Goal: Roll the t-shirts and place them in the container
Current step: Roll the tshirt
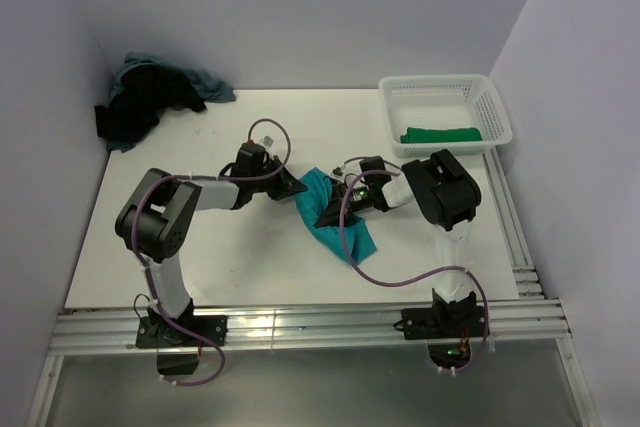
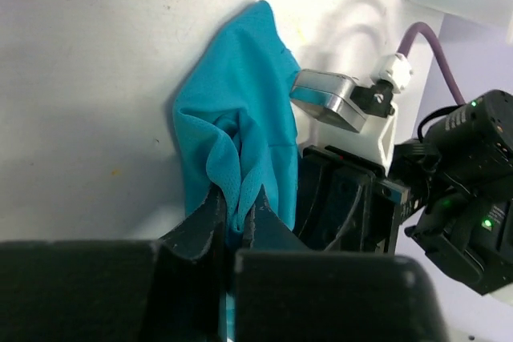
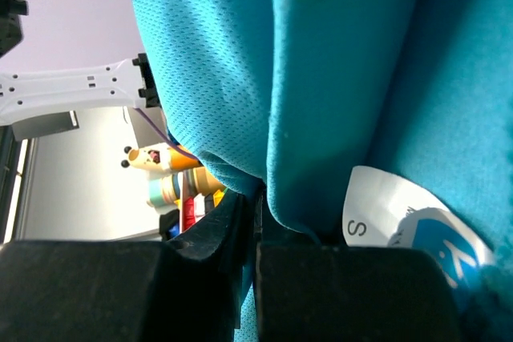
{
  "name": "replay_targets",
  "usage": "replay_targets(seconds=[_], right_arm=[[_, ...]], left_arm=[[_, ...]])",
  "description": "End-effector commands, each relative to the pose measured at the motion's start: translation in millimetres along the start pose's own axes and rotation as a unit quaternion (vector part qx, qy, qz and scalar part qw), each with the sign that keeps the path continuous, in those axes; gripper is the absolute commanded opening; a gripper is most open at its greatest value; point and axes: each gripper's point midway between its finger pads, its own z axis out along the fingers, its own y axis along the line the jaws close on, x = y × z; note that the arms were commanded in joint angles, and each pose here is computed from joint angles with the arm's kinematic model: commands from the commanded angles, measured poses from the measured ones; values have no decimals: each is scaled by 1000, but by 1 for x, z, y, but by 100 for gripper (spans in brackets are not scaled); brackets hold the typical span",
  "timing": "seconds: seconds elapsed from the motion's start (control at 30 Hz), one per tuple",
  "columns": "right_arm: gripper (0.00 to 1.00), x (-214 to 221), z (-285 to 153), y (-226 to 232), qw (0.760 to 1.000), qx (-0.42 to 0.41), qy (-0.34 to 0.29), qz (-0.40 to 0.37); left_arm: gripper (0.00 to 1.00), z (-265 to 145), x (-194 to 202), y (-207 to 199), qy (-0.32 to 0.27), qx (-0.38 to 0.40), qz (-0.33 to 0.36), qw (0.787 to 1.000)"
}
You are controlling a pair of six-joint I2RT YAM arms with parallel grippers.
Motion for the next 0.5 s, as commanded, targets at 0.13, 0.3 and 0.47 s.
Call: replay_targets(seconds=[0.13,0.3,0.47], right_arm=[[22,8,-2,-45,987,97,-25,124],[47,-2,-10,-24,990,123,-40,63],[53,-8,-31,1,978,196,-65,10]], left_arm=[[0,-1,-17,7,-15,-74,30,997],[0,-8,-28,8,-27,-109,48,993],[0,-7,-28,12,-18,-126,48,991]])
